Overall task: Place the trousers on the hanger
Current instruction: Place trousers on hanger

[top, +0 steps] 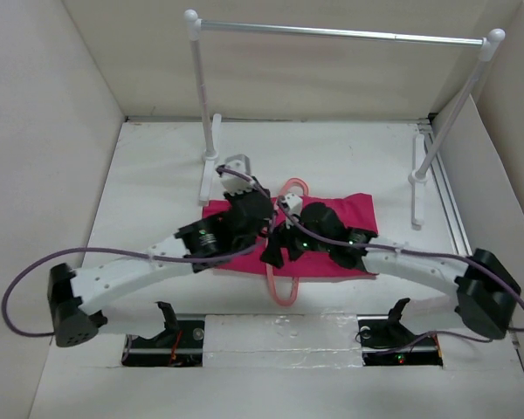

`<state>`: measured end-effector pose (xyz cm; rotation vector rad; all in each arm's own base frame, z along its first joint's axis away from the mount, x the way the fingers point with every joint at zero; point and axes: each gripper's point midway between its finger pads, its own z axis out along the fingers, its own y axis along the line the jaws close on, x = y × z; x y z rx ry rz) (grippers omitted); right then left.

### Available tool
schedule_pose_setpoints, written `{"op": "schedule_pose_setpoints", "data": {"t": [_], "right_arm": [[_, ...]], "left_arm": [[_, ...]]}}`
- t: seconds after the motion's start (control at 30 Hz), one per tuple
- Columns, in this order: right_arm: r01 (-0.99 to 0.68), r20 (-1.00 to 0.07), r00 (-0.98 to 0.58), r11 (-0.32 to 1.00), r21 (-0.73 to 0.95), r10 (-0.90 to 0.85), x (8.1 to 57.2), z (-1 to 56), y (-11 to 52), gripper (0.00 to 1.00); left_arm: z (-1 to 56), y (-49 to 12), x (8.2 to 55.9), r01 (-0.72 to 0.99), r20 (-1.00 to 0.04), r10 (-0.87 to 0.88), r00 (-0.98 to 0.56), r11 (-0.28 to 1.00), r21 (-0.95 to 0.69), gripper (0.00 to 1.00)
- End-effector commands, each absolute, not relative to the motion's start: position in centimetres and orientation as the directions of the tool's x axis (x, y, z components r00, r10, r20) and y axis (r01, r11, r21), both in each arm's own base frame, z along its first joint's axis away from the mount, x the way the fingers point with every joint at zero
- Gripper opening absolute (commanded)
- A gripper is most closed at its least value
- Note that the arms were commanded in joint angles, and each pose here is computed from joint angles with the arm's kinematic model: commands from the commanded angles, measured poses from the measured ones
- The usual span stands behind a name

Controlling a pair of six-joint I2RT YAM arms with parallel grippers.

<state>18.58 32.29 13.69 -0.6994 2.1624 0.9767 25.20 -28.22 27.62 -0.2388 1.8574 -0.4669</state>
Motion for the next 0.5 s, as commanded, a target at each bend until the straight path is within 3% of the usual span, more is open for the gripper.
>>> {"op": "schedule_pose_setpoints", "data": {"t": [0.0,0.2,0.47], "right_arm": [[-0.603,-0.785,-0.612,0.697,0.388,-0.092,22.8,14.6,34.5,0.81],[-0.463,-0.732,-0.673,0.833,0.303,-0.108,24.2,10.4,36.0,0.74],[-0.363,-0.676,-0.731,0.894,0.263,-0.098,22.2,7.6,37.9,0.66]], "left_arm": [[30.1,-25.7,24.4,0.111,-0.834,-0.431,-0.345,0.863,-0.492,0.0],[30.7,-22.7,22.2,0.139,-0.81,-0.458,-0.366,0.834,-0.534,0.0],[30.2,-20.5,19.9,0.187,-0.789,-0.462,-0.405,0.803,-0.566,0.0]]}}
